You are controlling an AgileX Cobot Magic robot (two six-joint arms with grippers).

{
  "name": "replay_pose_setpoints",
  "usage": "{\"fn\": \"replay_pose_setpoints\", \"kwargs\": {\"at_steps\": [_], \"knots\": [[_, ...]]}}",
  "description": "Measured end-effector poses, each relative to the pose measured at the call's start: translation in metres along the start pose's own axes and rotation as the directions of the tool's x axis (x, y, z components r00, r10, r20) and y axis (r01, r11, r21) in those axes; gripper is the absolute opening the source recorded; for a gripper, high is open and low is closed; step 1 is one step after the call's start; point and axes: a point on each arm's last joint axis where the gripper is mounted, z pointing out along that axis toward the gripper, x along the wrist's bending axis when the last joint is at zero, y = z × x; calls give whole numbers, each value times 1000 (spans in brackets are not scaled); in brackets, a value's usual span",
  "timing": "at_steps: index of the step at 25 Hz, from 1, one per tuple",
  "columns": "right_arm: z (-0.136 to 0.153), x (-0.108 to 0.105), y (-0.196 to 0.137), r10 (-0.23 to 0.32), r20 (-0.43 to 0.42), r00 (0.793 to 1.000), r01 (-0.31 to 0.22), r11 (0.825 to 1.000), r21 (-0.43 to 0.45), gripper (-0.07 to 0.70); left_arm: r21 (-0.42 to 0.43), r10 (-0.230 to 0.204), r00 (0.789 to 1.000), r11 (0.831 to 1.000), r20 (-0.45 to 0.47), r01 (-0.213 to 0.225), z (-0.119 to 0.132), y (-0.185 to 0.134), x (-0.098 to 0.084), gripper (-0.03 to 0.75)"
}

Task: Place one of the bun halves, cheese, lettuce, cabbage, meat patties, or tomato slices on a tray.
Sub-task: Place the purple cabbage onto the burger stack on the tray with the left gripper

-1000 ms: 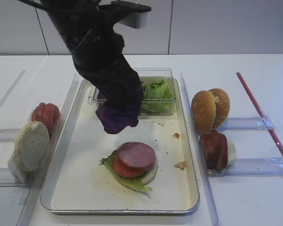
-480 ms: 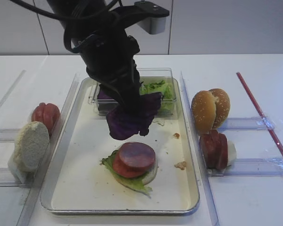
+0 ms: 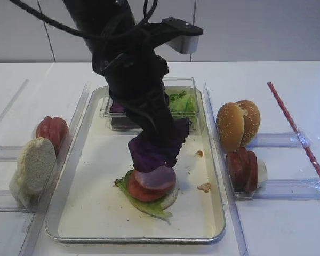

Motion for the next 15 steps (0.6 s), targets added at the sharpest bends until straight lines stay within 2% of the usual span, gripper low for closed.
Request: {"fn": "replay_pose_setpoints", "kwargs": {"at_steps": [3, 7, 11, 15], "knots": [[0, 0, 0, 0, 0, 1000, 0, 1000, 0, 689, 21, -27, 999, 999, -22, 28, 3, 1, -4, 161], [0, 0, 0, 0, 0, 1000, 0, 1000, 0, 689, 31, -40, 999, 999, -37, 41, 4, 2, -5, 162], [0, 0, 0, 0, 0, 1000, 0, 1000, 0, 689, 36, -96, 995, 995, -37, 97, 6, 0, -5, 164], [0, 0, 0, 0, 0, 1000, 0, 1000, 0, 689, 76, -126, 992, 989, -25, 127, 17, -7, -5, 164]]}}
